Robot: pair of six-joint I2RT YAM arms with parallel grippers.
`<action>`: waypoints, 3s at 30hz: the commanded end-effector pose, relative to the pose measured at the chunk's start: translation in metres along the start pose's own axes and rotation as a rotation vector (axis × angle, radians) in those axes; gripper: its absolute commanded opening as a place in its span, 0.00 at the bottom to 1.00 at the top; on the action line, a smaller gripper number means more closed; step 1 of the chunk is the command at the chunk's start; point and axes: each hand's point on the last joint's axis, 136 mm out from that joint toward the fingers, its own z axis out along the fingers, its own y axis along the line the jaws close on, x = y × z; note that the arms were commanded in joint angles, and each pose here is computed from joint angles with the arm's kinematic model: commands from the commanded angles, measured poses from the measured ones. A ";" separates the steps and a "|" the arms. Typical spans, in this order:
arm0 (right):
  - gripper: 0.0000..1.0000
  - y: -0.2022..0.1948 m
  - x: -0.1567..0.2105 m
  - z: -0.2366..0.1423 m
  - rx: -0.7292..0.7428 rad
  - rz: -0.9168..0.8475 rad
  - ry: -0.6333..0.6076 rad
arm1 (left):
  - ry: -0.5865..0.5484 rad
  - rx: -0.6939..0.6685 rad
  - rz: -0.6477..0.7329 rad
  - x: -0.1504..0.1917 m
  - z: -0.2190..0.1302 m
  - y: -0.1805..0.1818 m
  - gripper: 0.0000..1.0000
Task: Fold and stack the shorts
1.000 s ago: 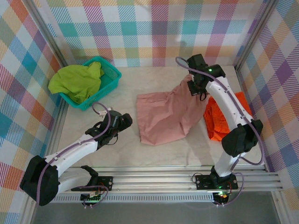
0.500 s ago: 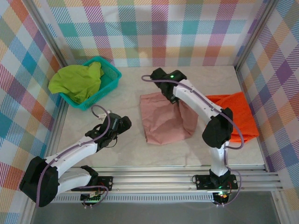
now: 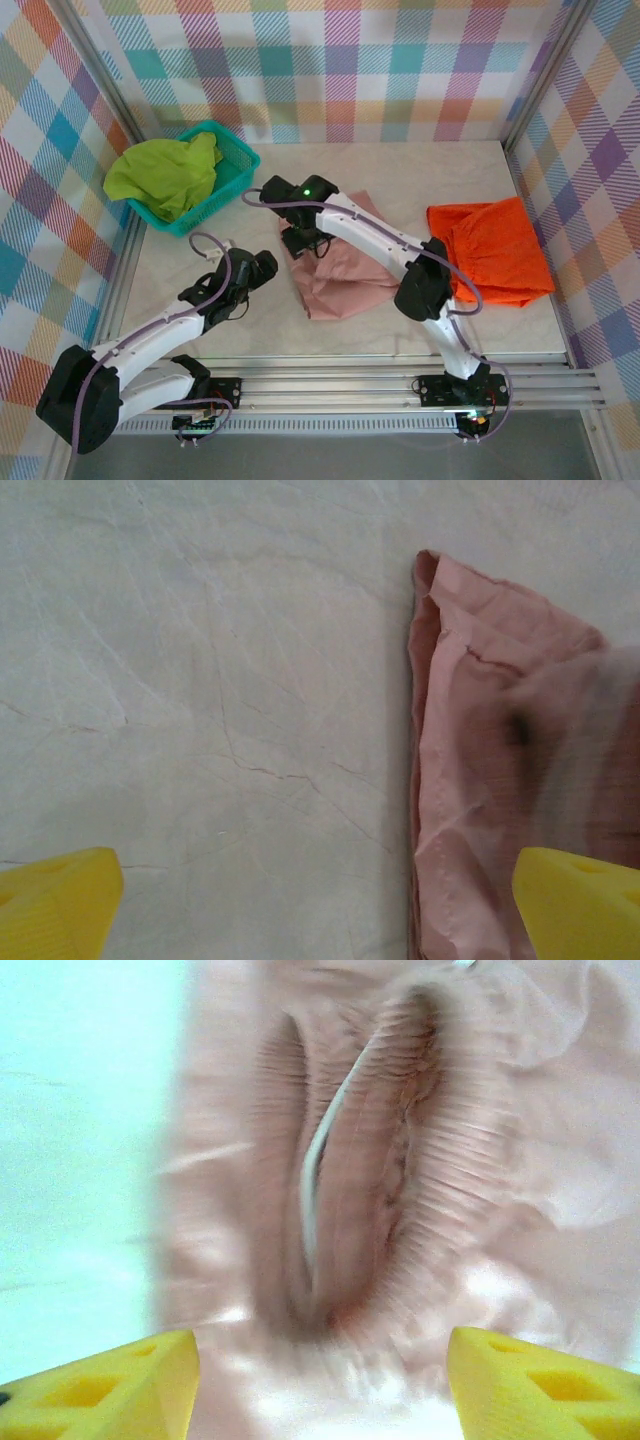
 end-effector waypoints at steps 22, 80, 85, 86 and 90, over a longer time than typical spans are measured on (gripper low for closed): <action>0.94 -0.137 0.028 -0.015 -0.673 0.702 -0.232 | 0.288 0.283 -0.005 0.015 0.029 -0.132 0.92; 0.99 -0.219 0.095 -0.009 -0.490 0.836 -0.300 | 0.389 0.206 0.206 0.025 0.028 -0.156 0.02; 0.99 -0.215 0.103 -0.002 -0.493 0.817 -0.270 | 0.393 0.118 0.147 0.052 0.048 -0.073 0.11; 0.99 -0.214 0.103 -0.001 -0.497 0.809 -0.272 | 0.390 0.104 0.132 0.054 0.051 -0.061 0.15; 0.99 -0.210 0.102 0.003 -0.523 0.783 -0.260 | 0.382 0.077 0.148 0.047 0.050 -0.044 0.57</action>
